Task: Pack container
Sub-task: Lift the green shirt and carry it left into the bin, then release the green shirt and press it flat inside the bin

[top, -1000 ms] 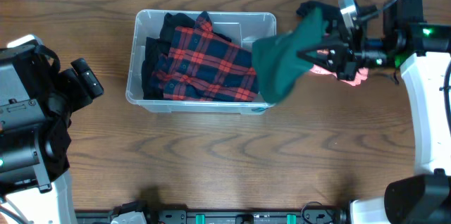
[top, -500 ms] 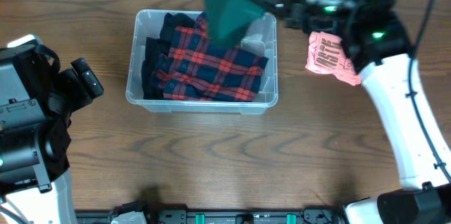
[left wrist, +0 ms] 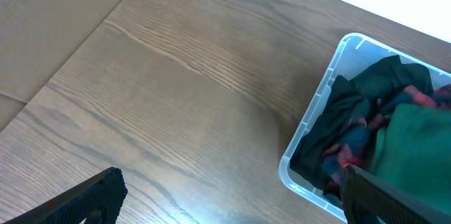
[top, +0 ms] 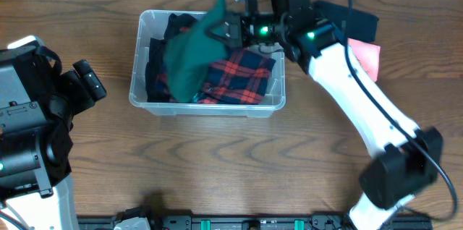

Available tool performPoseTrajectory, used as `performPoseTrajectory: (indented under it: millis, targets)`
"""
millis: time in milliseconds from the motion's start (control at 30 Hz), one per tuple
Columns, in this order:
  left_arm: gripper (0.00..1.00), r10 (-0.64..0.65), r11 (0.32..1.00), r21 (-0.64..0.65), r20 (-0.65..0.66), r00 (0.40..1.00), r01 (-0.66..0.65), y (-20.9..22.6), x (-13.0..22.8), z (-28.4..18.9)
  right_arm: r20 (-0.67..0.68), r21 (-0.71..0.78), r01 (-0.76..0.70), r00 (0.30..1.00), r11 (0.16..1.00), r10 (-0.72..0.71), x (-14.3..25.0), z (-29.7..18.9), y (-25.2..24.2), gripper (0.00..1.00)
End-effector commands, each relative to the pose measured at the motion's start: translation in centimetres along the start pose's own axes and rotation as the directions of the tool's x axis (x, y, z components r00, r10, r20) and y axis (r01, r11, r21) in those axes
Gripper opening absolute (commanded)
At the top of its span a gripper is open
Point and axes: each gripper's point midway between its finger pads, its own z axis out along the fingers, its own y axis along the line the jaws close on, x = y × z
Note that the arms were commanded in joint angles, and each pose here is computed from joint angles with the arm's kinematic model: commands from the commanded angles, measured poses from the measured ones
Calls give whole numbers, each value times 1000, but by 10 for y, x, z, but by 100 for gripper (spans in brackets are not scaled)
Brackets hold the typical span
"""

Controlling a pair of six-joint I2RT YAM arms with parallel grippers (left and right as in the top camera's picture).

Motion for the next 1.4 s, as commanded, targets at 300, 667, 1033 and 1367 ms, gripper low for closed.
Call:
performPoseTrajectory:
  millis: [300, 667, 1033, 1367]
  targets:
    - [98, -16, 1000, -11, 3, 1000, 16, 3, -1, 0, -53, 506, 93, 996, 858, -76, -2, -52, -172, 1]
    - [98, -16, 1000, -11, 3, 1000, 17, 3, -1, 0, 109, -19, 237, 966, 971, -234, -42, -23, -56, 1]
    - [98, -16, 1000, -11, 3, 1000, 17, 3, -1, 0, 372, -464, 467, 874, 753, -313, -57, -6, 145, 1]
    - [98, -16, 1000, -11, 3, 1000, 17, 3, -1, 0, 137, -175, 3, 990, 985, 21, -43, 24, 27, 1]
